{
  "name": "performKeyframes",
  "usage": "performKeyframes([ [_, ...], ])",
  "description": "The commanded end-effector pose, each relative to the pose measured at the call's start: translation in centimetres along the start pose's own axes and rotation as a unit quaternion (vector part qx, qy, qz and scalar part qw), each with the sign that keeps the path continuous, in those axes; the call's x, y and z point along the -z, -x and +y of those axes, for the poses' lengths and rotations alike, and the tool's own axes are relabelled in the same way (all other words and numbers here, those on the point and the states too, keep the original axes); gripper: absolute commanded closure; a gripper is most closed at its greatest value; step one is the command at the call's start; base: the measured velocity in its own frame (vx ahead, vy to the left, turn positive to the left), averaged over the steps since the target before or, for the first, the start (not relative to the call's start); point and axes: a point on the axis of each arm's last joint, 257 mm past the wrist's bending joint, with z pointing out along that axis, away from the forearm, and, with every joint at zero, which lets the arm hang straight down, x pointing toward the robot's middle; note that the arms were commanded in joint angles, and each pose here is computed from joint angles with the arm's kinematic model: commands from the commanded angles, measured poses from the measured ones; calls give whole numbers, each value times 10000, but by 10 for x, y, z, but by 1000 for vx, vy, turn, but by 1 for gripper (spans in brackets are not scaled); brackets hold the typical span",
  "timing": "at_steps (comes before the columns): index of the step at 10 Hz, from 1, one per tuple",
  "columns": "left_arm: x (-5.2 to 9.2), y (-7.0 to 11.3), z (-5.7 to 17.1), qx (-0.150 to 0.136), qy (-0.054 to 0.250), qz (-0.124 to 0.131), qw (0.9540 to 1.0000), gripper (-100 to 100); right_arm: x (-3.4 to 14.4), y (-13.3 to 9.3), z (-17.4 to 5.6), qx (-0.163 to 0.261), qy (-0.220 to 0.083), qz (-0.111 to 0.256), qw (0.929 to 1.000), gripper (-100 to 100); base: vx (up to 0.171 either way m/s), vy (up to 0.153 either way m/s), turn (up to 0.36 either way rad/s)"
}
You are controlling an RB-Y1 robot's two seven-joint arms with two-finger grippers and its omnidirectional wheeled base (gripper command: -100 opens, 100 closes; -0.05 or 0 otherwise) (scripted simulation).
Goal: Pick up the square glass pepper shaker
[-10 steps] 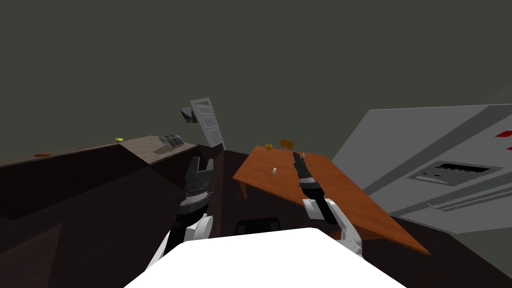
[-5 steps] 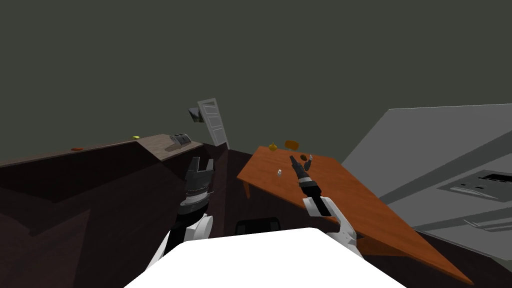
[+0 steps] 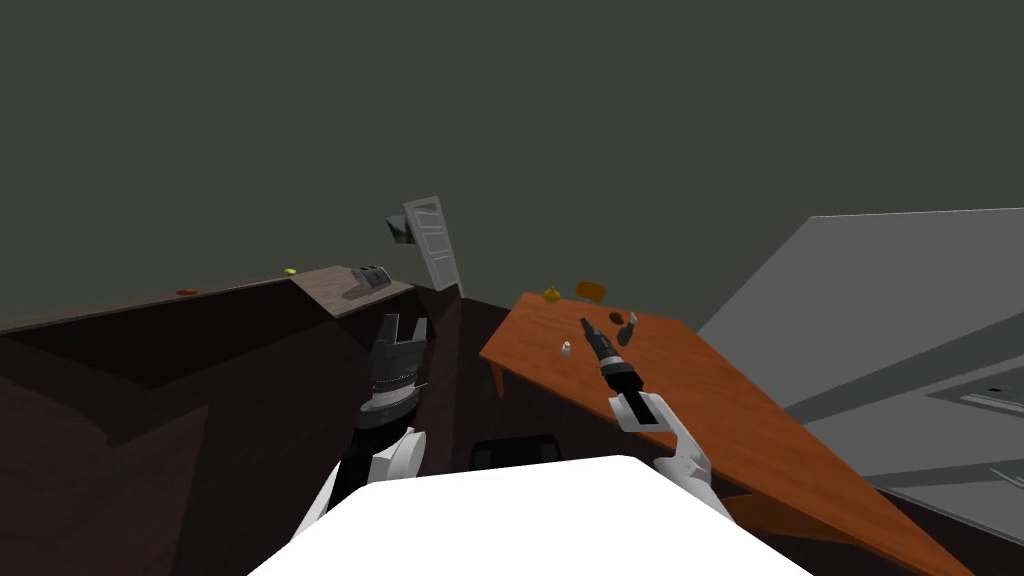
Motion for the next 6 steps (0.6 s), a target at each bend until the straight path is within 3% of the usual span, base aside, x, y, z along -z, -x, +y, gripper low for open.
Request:
performKeyframes([
  [1, 0, 0, 0, 0, 0, 0, 10000, 0, -3, -6, -23, 270, -269, 107, 9992, -100, 24, 30, 83],
  [2, 0, 0, 0, 0, 0, 0, 10000, 0, -4, -7, -41, 508, -473, 181, 9974, -100, 32, 57, 145],
  [5, 0, 0, 0, 0, 0, 0, 10000, 0, 2, -18, -76, 715, -843, 361, 9932, -100, 28, 42, 70],
  [6, 0, 0, 0, 0, 0, 0, 10000, 0, 3, -20, -96, 936, -1070, 452, 9888, -100, 24, 34, 87],
])
